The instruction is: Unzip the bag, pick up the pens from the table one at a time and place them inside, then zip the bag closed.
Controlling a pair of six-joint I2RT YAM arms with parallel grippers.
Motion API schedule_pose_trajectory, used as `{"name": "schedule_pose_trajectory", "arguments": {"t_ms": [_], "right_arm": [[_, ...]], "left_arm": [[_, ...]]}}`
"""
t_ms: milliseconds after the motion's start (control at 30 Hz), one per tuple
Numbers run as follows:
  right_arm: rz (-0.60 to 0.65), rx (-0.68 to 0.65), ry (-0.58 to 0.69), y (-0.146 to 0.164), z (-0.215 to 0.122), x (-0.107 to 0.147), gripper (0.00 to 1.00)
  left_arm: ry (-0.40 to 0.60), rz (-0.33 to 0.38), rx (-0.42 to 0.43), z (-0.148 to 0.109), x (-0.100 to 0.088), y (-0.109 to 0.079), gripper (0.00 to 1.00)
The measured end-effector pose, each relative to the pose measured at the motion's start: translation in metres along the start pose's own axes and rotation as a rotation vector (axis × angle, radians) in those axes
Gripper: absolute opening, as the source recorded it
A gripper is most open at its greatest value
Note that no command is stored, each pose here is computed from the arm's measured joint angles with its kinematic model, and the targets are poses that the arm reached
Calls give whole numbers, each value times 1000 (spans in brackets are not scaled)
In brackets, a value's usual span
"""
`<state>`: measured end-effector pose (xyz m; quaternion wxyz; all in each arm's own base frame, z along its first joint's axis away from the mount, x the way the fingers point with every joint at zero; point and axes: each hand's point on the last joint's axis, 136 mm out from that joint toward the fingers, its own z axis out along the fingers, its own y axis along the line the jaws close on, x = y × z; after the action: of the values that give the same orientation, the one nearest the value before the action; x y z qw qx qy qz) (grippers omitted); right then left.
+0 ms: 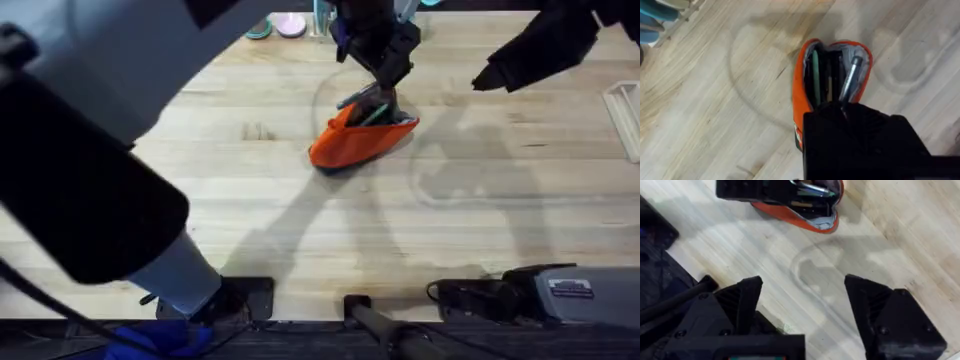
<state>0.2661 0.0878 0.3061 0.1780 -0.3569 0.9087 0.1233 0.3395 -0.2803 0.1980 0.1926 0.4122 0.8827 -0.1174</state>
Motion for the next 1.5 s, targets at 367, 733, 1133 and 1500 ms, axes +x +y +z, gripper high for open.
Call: {"name": "schedule_pose_trajectory", "arguments": {"t_ms": [367, 733, 1133, 1500], "right_arm": [[3, 0, 0, 0, 0, 0, 995], [3, 0, 0, 0, 0, 0, 996], [3, 0, 0, 0, 0, 0, 996], [3, 0, 0, 0, 0, 0, 996]], "left_arm": [[-6, 15, 5, 19, -8, -3, 38], [53, 9, 22, 56, -2, 0, 38], [56, -51, 26, 59, -2, -1, 38], [116, -45, 29, 70, 11, 0, 38]]}}
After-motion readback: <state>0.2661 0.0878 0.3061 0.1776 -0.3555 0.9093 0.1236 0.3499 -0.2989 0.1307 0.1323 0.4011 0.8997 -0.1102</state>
